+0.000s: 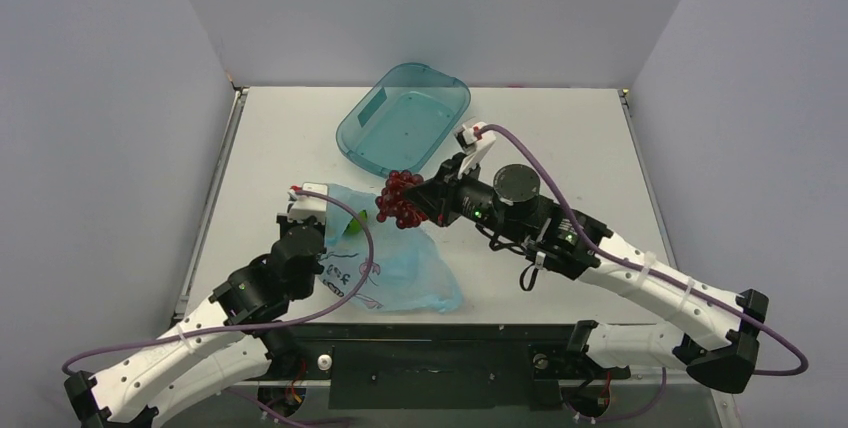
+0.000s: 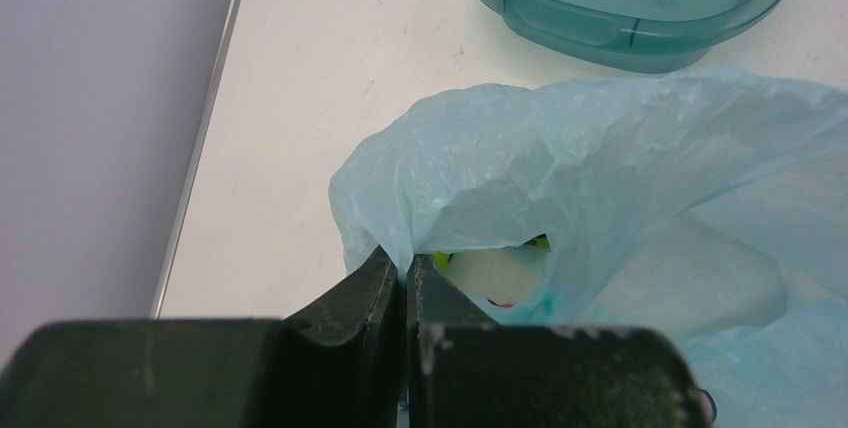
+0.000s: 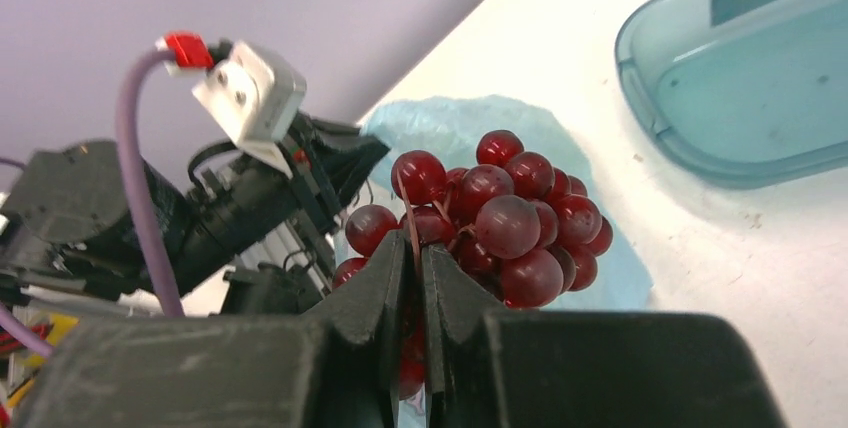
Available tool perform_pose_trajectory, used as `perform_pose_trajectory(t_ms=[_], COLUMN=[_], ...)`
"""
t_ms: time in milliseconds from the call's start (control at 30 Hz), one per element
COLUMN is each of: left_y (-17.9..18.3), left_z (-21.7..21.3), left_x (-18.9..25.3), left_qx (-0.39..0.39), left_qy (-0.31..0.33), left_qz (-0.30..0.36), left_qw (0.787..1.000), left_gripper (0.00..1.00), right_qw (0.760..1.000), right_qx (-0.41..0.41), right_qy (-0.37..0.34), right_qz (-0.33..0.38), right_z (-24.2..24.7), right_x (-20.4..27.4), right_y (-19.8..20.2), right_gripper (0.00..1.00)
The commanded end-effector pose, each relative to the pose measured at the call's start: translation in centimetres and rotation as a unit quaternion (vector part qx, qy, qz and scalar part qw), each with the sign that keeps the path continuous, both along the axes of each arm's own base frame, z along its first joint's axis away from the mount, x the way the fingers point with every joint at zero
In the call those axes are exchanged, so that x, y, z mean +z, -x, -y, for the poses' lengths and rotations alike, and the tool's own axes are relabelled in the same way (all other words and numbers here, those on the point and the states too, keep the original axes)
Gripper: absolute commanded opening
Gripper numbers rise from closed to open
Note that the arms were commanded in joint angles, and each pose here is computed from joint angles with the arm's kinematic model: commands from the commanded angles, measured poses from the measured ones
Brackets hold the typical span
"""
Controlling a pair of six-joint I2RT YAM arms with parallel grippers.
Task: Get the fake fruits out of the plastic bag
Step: Place the fake fruit in the bin.
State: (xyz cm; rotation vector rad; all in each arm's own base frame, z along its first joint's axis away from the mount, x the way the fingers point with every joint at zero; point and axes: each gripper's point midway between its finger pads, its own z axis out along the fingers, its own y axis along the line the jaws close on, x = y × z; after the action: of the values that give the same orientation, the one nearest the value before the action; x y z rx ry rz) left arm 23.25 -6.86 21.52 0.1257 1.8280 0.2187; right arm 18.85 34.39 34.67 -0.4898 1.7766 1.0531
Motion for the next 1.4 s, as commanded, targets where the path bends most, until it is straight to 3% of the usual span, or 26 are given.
perform_pose_trajectory(t_ms=[0, 300, 467, 667, 767, 800, 833, 1067, 1133, 1200, 1367], left_y=[-0.3, -0.4, -0.3, -0.3, -0.4, -0.4, -0.5, -0.6, -0.7, -0.7, -0.7], left_z=[0.1, 0.3, 0.0, -0.2, 0.0, 0.0, 0.0, 0.3, 0.3, 0.4, 0.4], left_x=[1.6, 1.3, 1.5, 1.7, 1.6, 1.6, 1.5, 1.0, 1.0, 0.9, 0.9], left_qx=[0.007, 0.004, 0.009, 0.01, 0.008, 0.008, 0.008, 0.007, 0.007, 0.005, 0.004], left_qy=[0.007, -0.002, 0.002, 0.004, 0.0, -0.002, -0.004, -0.016, -0.017, -0.017, -0.018], left_qz=[0.014, 0.008, 0.014, 0.02, 0.02, 0.019, 0.017, 0.009, 0.008, 0.008, 0.007], left_qw=[1.0, 1.0, 1.0, 1.0, 1.0, 1.0, 1.0, 1.0, 1.0, 1.0, 1.0], left_gripper=[0.0, 0.0, 0.0, 0.0, 0.0, 0.0, 0.0, 0.0, 0.0, 0.0, 0.0], right_qw=[0.994, 0.967, 0.957, 0.951, 0.948, 0.949, 0.948, 0.937, 0.935, 0.937, 0.944], right_qx=[-0.049, -0.218, -0.271, -0.302, -0.308, -0.309, -0.31, -0.349, -0.354, -0.349, -0.323], right_qy=[-0.063, -0.08, -0.046, -0.049, -0.07, -0.057, -0.065, -0.01, 0.004, 0.017, 0.06], right_qz=[0.074, 0.102, 0.097, 0.043, 0.037, 0.023, 0.031, 0.029, 0.026, 0.021, 0.002], right_z=[2.5, 6.4, 6.3, 5.9, 5.6, 5.1, 5.1, 4.8, 4.6, 4.0, 1.8], right_x=[7.4, 8.9, 5.2, -0.3, -0.5, -2.5, -1.4, -5.2, -6.2, -7.3, -9.6], right_y=[-1.9, -11.5, -18.4, -27.2, -30.9, -32.2, -33.1, -39.0, -40.2, -41.0, -39.9], right_gripper=[0.0, 0.0, 0.0, 0.0, 0.0, 0.0, 0.0, 0.0, 0.04, 0.18, 0.42])
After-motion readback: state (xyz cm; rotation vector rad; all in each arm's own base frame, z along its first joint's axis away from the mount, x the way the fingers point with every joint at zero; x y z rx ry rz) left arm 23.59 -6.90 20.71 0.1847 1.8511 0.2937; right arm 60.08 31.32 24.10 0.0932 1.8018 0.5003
